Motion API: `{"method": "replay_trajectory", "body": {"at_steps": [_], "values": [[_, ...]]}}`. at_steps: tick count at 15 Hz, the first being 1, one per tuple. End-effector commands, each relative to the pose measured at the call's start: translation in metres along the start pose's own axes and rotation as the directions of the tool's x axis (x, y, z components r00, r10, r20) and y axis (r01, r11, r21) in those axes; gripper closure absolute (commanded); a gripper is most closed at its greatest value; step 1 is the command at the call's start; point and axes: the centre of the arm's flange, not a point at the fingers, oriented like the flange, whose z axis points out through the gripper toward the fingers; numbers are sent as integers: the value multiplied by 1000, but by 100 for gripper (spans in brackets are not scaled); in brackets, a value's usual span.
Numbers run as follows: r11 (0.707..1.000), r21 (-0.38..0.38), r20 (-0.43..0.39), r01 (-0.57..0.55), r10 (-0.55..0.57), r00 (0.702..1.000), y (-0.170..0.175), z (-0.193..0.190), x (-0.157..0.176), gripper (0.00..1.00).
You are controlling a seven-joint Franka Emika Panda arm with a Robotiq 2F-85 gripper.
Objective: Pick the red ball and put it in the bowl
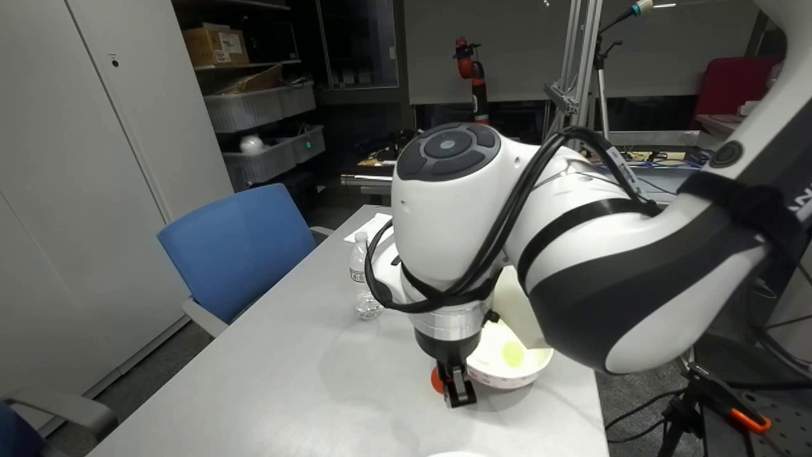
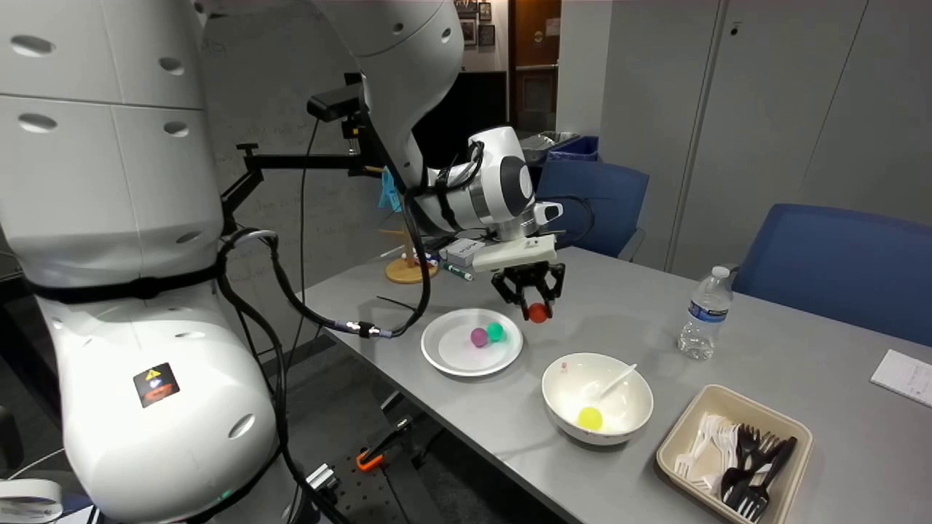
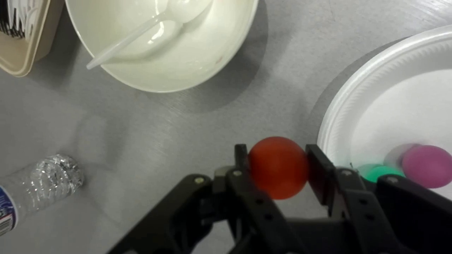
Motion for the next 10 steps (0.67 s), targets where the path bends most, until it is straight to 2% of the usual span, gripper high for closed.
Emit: {"method": "replay_trajectory", "body": {"at_steps": [1, 5, 10], "values": [[994, 44, -8, -98, 98, 995, 14, -11, -1, 81], [967, 76, -18, -242, 244, 970, 41, -17, -13, 81], [922, 74, -11, -380, 381, 924, 61, -21, -23, 81]]}}
